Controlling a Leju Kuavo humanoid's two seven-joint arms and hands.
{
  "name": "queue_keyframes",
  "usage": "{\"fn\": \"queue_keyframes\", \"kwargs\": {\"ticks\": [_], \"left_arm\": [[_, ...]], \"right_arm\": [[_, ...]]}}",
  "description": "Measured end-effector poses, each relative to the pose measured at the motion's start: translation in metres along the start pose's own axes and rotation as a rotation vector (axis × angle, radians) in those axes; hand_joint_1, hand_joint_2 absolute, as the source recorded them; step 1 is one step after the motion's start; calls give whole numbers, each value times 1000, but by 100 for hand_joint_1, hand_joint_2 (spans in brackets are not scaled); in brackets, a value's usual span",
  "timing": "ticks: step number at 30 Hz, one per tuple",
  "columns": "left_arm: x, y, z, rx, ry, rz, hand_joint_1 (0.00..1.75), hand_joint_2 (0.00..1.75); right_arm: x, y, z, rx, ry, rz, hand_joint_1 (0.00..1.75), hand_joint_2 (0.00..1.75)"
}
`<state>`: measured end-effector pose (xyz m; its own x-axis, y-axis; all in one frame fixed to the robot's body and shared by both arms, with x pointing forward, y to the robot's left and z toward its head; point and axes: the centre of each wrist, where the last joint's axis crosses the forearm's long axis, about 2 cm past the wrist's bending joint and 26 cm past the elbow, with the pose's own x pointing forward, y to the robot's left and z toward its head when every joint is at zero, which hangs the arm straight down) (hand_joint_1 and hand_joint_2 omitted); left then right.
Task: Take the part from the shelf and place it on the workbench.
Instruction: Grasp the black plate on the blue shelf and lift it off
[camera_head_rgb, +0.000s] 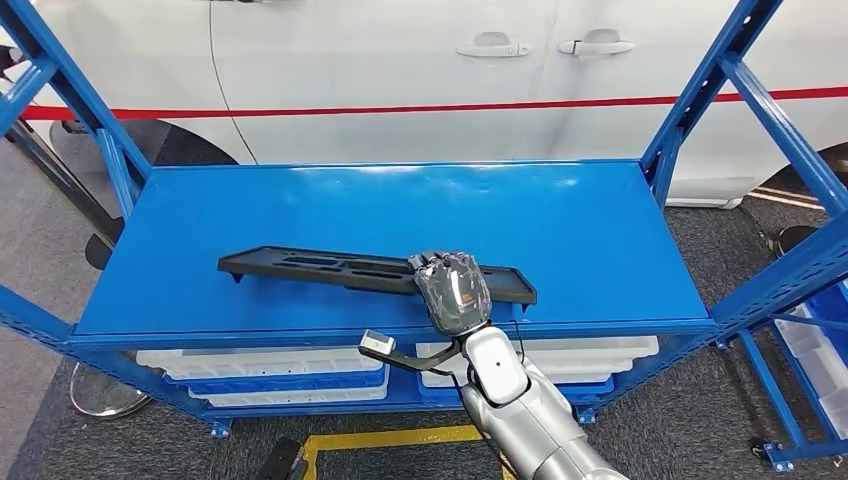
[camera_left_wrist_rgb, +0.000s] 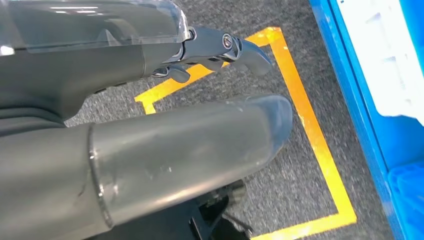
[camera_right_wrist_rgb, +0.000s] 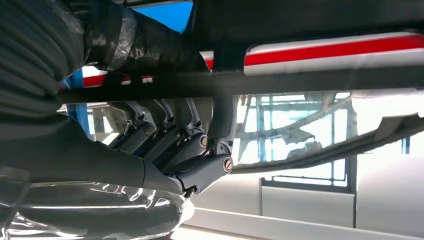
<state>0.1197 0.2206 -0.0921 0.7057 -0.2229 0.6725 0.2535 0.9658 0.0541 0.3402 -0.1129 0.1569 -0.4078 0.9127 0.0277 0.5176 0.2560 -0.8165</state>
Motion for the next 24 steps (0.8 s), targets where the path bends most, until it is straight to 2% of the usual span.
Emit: {"fn": "queue_keyframes", "kwargs": {"ticks": [10, 18, 23, 24], "left_arm": [[0, 0, 0, 19, 0, 6, 0, 0], [-2, 2, 1, 109, 18, 6, 0, 0], [-2, 5, 1, 183, -15, -31, 0, 0], [-2, 5, 1, 192, -21, -34, 0, 44]], "right_arm": [[0, -8, -4, -40, -24, -9, 175, 175], [10, -50, -28, -243, -126, -106, 175, 175], [25, -72, -34, -337, -170, -148, 175, 175], [28, -75, -34, -350, -181, -157, 175, 175]]}}
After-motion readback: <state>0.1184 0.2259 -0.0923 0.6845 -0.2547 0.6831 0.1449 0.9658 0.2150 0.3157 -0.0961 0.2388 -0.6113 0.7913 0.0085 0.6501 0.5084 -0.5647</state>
